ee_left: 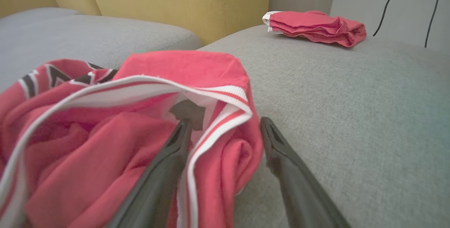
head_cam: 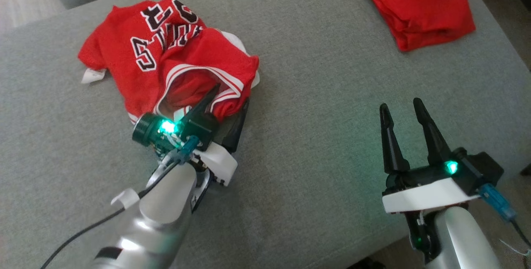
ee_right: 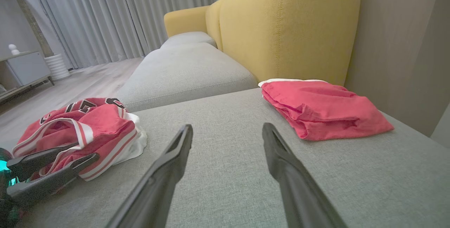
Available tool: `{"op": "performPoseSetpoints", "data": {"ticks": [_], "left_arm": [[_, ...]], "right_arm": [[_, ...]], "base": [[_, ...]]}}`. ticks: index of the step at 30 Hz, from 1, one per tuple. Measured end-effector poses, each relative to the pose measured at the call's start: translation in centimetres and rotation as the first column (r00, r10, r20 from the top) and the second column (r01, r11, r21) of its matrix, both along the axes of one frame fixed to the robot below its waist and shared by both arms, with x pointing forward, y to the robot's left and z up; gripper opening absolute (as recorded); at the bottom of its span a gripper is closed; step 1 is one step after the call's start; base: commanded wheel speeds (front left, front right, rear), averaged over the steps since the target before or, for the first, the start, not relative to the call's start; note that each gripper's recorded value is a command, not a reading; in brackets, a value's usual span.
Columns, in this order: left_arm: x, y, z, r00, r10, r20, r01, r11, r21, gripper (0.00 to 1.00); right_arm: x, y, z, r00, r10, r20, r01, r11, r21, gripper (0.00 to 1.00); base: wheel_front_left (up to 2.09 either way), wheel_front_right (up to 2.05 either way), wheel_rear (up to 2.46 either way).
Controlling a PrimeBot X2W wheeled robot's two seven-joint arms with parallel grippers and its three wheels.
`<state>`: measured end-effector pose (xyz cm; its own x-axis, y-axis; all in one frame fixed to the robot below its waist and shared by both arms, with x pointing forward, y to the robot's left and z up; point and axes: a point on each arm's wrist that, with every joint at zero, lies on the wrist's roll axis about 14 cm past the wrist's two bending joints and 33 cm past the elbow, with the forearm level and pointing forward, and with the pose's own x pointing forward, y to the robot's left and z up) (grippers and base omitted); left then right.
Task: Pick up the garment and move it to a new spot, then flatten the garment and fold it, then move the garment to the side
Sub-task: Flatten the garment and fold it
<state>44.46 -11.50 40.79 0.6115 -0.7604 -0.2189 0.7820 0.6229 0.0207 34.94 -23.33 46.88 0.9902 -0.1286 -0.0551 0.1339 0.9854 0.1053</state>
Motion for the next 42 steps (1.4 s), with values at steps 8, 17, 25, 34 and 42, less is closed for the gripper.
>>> {"op": "performPoseSetpoints", "data": {"ticks": [8, 17, 25, 34, 42], "left_arm": [[0.5, -0.7, 0.0, 1.0, -0.009, -0.001, 0.009, 1.0, 0.006, 1.0], [0.9, -1.4, 1.7, 0.999, -0.025, 0.043, 0.025, 1.0, 0.002, 0.0], [0.8, -2.5, 4.8, 0.994, -0.071, 0.087, 0.075, 0.996, -0.041, 0.0], [4.5, -5.4, 24.2, 0.842, -0.111, 0.528, 0.19, 0.977, -0.098, 0.0], [5.7, -0.6, 38.9, 0.664, 0.041, 0.746, 0.146, 0.972, -0.183, 0.0]], "right_arm": [[-0.1, -0.3, -0.1, 1.0, -0.011, -0.002, 0.011, 1.0, 0.005, 1.0], [-0.2, -0.2, 0.5, 1.0, -0.008, 0.015, 0.008, 1.0, 0.009, 1.0], [-0.3, 0.0, 1.4, 0.999, -0.005, 0.05, 0.004, 1.0, 0.023, 1.0], [-1.0, 1.1, 3.0, 0.994, 0.021, 0.108, -0.026, 0.999, 0.043, 1.0], [-1.0, 2.4, 3.2, 0.991, 0.059, 0.122, -0.066, 0.996, 0.056, 1.0]], "base": [[0.0, 0.0, 0.0], [0.0, 0.0, 0.0], [0.0, 0.0, 0.0], [0.0, 0.0, 0.0], [0.0, 0.0, 0.0]]}}
